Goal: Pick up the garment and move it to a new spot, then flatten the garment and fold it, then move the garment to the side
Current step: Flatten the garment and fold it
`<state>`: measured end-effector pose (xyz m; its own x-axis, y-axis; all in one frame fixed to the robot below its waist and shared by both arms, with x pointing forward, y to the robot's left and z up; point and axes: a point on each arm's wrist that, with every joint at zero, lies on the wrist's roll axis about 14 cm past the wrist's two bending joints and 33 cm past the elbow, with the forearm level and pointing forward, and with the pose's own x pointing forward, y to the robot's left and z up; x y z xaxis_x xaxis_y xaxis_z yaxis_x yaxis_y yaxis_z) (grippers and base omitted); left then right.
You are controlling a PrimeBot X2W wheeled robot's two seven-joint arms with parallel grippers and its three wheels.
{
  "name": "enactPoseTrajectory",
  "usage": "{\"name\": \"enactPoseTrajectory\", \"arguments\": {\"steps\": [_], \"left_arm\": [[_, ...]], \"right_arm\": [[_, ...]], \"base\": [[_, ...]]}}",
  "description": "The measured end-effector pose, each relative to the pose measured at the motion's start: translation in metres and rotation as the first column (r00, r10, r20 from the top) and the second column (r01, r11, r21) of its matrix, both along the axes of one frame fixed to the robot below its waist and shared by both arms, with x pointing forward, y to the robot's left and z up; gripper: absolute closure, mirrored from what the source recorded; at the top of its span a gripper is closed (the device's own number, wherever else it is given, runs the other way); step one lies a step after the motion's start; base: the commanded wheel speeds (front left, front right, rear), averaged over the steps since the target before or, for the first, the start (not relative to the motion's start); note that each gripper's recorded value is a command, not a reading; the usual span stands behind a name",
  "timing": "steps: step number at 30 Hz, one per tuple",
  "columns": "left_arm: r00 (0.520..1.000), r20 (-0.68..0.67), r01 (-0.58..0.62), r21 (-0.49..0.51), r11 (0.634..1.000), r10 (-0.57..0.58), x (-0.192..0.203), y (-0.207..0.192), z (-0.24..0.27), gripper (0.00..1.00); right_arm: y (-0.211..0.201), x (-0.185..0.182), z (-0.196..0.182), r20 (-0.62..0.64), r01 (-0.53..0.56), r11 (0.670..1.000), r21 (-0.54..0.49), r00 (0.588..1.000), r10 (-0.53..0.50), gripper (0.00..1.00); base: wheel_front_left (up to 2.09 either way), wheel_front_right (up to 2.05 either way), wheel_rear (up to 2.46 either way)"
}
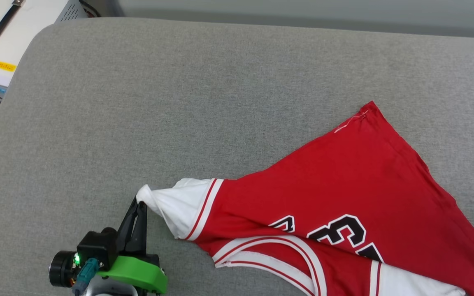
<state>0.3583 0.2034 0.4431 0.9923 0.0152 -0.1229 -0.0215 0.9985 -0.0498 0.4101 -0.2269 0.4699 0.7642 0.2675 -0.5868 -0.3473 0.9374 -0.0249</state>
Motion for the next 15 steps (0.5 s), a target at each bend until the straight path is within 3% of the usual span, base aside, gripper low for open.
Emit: {"name": "enactPoseTrajectory", "arguments": {"steps": [7,15], "left_arm": [[1.0,0.013,0.018,0.01,1.0,-0.018,0.015,-0.004,0.002,1.0],[1.0,0.014,0.01,0.007,1.0,-0.01,0.023,-0.005,0.001,1.0]], "right_arm": [[0.048,0.055,0.033,0.064,-0.18,0.981,-0.069,0.981,0.185,0.0],[0.09,0.086,-0.004,-0.164,-0.362,0.917,-0.166,0.928,0.336,0.0]], "base": [[0.0,0.0,0.0],[0.0,0.0,0.0]]}}
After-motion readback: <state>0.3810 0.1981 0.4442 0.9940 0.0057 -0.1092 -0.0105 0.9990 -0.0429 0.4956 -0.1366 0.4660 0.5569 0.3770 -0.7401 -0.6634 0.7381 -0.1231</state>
